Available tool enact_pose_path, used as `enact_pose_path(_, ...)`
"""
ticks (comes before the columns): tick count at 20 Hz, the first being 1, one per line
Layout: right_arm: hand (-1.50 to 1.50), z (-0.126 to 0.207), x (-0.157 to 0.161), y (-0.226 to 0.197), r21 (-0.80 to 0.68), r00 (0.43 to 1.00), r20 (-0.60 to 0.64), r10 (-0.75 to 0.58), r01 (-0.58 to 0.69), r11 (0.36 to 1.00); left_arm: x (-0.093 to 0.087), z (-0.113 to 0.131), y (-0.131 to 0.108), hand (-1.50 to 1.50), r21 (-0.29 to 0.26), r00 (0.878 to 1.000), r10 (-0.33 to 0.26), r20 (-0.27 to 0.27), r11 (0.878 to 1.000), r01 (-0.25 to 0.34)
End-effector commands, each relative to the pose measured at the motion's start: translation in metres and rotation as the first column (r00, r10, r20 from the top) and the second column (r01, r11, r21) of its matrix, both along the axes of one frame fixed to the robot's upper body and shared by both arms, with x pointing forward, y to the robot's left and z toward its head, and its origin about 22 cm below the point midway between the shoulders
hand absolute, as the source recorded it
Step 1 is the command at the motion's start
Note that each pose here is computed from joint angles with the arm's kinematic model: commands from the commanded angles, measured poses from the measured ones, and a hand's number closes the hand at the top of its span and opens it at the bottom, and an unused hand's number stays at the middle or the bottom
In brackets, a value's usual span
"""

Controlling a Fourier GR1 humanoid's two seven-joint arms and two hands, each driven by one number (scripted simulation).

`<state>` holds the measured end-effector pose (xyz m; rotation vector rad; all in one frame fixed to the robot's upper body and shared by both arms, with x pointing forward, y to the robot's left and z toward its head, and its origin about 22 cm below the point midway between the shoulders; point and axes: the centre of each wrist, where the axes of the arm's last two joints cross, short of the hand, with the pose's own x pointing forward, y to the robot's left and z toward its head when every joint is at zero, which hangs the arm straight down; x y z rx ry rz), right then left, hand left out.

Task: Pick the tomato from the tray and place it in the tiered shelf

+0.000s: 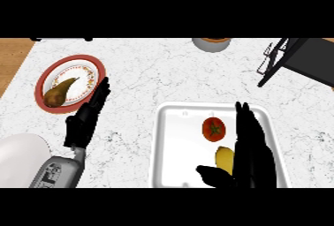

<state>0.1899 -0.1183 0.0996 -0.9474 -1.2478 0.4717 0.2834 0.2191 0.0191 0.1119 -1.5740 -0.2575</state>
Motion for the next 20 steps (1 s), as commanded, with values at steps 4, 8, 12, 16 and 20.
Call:
enact_pose_path(4,-1.50,-0.023,0.026,0.003,0.007,0.997,-0.058,-0.053,0.053,0.999,-0.003,0.008,0.011,0.00,-0.001,1.000,0.008,0.008,1.000,-0.008)
enact_pose_path(8,-1.50,-0.004,0.022,0.006,0.009,0.997,-0.050,-0.058,0.058,0.998,-0.006,-0.007,0.007,0.00,-0.011,1.000,-0.009,0.009,1.000,0.009)
enact_pose_path(12,-1.50,-0.030,0.022,0.001,-0.008,0.995,-0.067,-0.073,0.073,0.997,-0.014,0.001,0.008,0.00,0.010,1.000,0.008,0.018,1.000,-0.008)
enact_pose_path(16,-1.50,-0.034,0.018,0.018,-0.018,0.995,-0.076,-0.061,0.060,0.998,0.003,-0.010,0.001,0.00,-0.025,1.000,-0.011,-0.009,1.000,0.011)
enact_pose_path(20,-1.50,-0.052,0.030,0.012,-0.033,0.990,-0.119,-0.079,0.075,0.997,0.006,0.000,0.005,0.00,-0.008,1.000,-0.006,-0.014,1.000,0.006)
